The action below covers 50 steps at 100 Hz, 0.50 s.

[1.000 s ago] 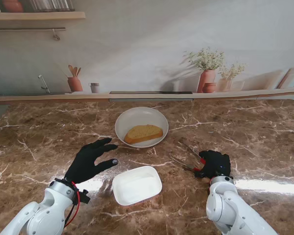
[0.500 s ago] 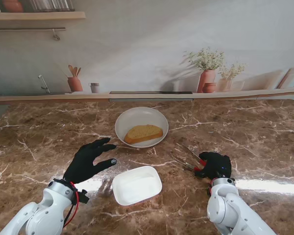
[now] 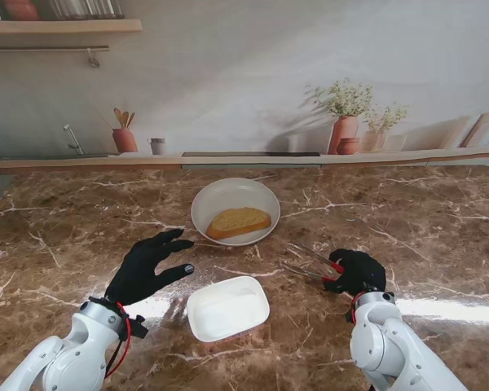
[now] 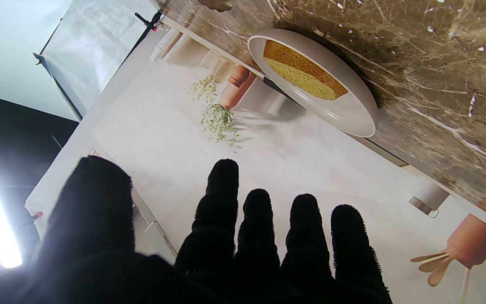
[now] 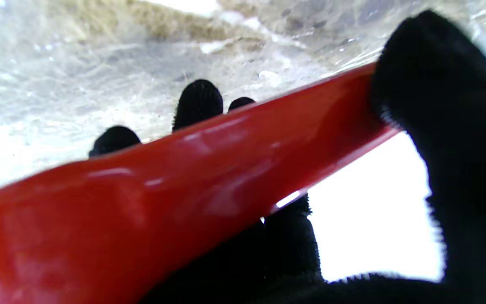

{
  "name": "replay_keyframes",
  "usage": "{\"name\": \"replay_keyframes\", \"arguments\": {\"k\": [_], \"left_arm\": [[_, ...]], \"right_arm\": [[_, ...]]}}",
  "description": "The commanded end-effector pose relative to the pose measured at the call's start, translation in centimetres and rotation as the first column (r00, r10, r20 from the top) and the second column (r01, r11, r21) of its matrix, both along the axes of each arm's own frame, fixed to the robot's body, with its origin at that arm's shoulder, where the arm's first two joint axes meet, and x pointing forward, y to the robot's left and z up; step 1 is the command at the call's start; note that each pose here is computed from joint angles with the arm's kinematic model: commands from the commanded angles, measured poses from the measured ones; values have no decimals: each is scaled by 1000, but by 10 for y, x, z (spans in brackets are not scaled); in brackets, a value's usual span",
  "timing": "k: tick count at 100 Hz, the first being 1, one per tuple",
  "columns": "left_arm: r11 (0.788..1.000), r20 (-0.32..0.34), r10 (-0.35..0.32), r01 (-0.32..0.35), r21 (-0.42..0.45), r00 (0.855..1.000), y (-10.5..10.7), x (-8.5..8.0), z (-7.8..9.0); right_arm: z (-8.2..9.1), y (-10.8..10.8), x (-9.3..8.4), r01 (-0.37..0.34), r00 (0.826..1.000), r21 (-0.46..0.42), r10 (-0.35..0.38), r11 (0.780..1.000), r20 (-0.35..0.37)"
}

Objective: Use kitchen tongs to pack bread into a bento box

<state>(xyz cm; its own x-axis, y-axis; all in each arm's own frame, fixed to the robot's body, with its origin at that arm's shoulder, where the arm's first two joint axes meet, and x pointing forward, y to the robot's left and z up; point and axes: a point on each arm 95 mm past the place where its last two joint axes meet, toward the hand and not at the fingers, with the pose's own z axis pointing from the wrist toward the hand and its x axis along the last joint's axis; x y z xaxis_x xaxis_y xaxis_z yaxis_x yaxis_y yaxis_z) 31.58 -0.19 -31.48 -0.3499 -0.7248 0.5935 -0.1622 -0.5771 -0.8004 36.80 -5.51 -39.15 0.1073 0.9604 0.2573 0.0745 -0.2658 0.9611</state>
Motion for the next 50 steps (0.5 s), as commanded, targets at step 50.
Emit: {"name": "replay_keyframes", "arguments": {"k": [50], "left_arm": [[1000,-12,1,-1,2,1000,1,-2,-3]], "right_arm": [[2,-3,0,-45,999,18,45,999,7]]}}
